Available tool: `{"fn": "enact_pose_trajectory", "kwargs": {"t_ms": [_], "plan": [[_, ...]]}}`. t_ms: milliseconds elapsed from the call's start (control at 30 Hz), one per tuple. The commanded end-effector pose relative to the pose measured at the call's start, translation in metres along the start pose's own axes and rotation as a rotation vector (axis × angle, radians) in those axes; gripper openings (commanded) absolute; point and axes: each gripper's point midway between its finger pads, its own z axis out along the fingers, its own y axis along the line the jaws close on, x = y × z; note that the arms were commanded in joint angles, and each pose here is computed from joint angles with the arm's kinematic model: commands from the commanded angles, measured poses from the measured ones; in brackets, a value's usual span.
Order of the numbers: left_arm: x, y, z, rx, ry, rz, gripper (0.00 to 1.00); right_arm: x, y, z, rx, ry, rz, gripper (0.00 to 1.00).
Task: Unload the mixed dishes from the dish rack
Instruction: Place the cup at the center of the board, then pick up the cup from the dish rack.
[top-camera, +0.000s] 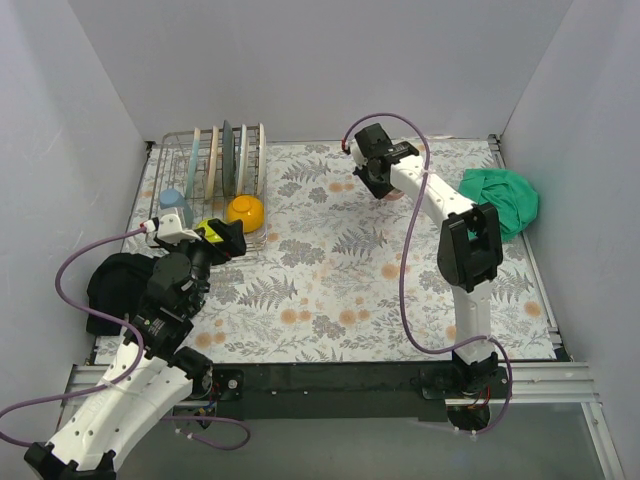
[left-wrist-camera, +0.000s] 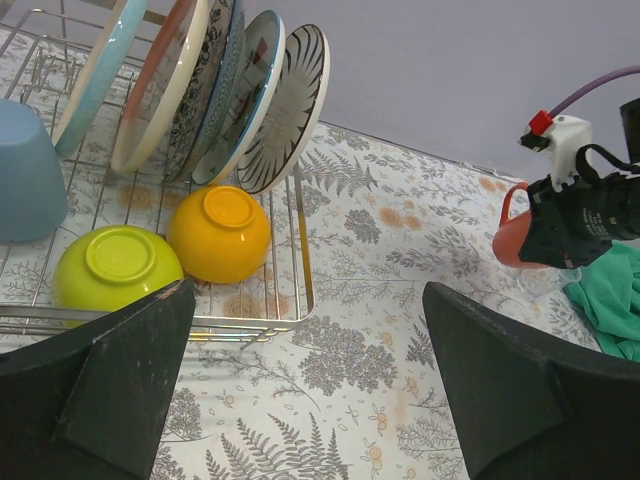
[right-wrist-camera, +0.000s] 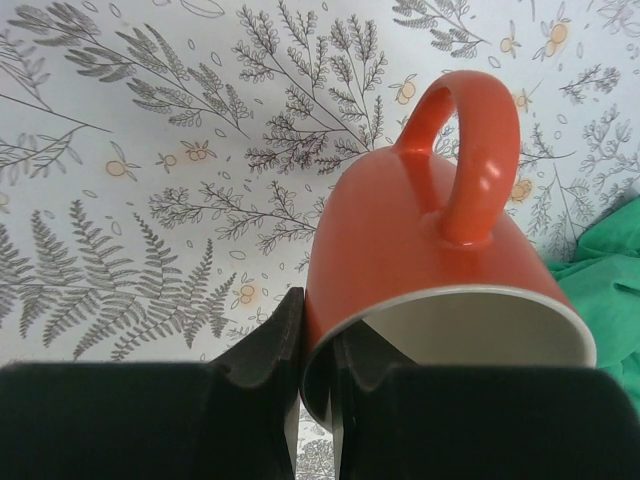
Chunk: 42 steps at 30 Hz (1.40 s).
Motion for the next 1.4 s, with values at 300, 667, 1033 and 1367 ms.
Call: {"fn": "enact_pose_trajectory", "kwargs": {"t_ms": [300, 667, 1033, 1367], "plan": [[0.01, 0.005, 0.001, -0.024, 0.021, 0.039, 0.98, 0.0, -0.021, 0.039, -0.011, 0.021, 0.03, 0.01], [0.014, 0.006, 0.003, -0.027, 0.031, 0.045, 0.98, 0.001, -0.024, 0.036, -0.016, 0.015, 0.052, 0.41], [0.02, 0.008, 0.006, -0.039, 0.047, 0.054, 0.98, -0.023, -0.034, -0.029, -0.024, -0.126, 0.114, 0.7], [0.031, 0.003, 0.019, -0.074, 0.142, 0.071, 0.98, -0.016, -0.027, -0.11, -0.026, -0.341, 0.187, 0.87]]}}
